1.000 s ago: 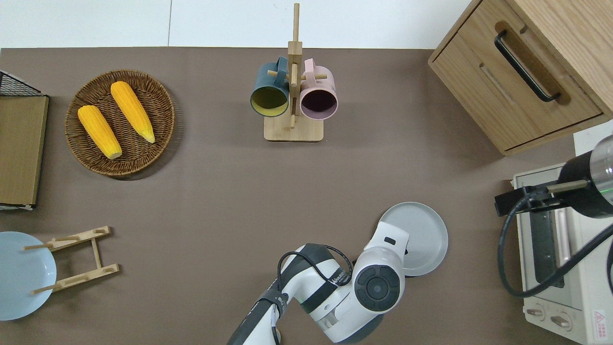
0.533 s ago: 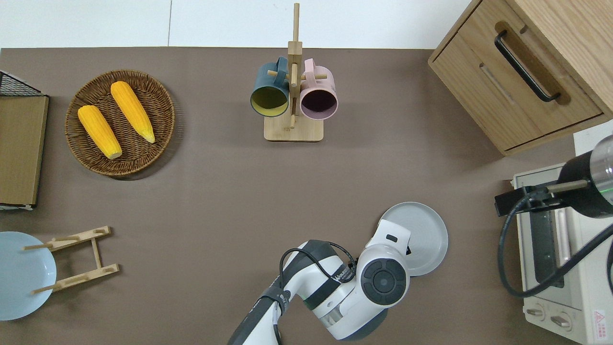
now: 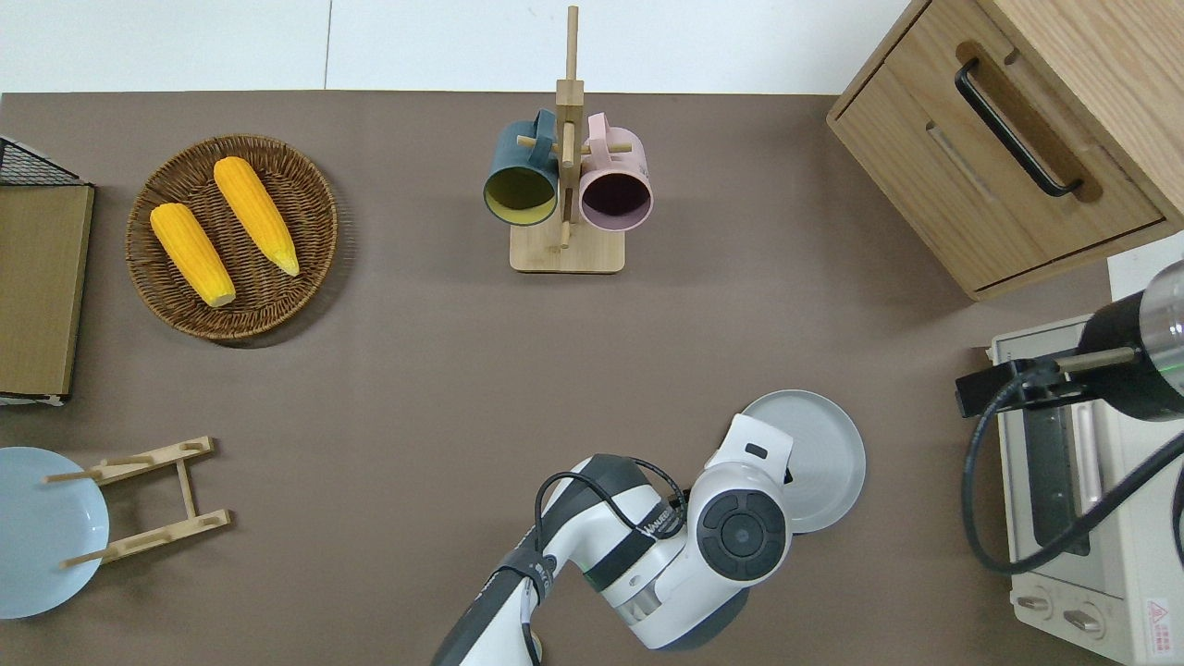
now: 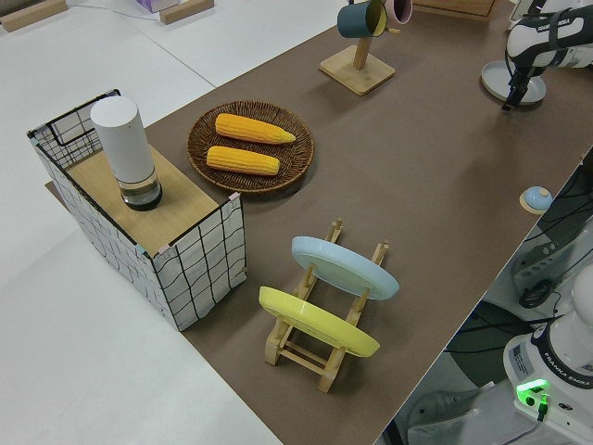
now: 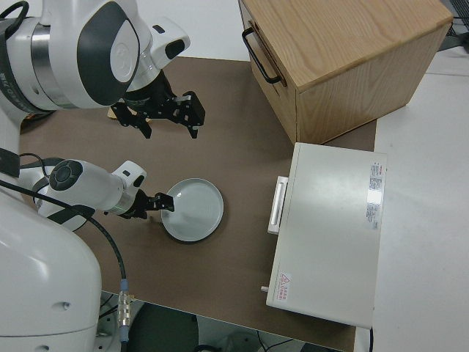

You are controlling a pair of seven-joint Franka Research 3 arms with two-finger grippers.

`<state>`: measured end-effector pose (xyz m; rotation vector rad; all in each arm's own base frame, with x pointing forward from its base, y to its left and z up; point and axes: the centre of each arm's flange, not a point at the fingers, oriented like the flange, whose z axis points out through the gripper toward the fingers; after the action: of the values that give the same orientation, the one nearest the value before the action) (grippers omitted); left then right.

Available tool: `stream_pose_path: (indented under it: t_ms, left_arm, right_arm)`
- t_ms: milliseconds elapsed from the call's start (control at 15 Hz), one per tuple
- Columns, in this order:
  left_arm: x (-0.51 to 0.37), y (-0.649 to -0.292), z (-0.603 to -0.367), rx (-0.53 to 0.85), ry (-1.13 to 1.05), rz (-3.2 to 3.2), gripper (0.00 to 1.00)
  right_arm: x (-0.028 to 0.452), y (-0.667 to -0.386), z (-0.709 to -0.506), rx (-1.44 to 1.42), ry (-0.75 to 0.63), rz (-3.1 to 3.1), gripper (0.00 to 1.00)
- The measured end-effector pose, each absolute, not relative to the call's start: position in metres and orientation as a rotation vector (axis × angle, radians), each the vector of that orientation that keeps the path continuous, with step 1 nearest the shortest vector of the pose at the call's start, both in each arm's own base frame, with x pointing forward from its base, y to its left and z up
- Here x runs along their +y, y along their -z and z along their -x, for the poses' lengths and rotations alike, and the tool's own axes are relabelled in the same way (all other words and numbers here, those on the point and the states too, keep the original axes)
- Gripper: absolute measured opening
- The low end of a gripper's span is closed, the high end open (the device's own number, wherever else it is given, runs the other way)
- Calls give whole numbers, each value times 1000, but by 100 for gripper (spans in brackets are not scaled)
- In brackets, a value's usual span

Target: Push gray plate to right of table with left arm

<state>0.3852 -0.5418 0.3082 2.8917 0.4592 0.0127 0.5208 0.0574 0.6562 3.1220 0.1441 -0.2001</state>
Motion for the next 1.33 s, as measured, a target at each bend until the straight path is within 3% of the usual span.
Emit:
stream_pose_path:
  t_ms: [533, 933, 1333]
  left_arm:
    - [-482, -370, -405, 297, -12, -2980, 100]
    - [-391, -437, -432, 141, 138, -3033, 100]
    - [-306, -481, -452, 55, 250, -3057, 100]
  right_arm:
    - [57, -656, -521, 144, 200, -3122, 99]
    - [57, -656, -521, 144, 200, -3122, 99]
    - [57, -656, -521, 144, 200, -3122, 99]
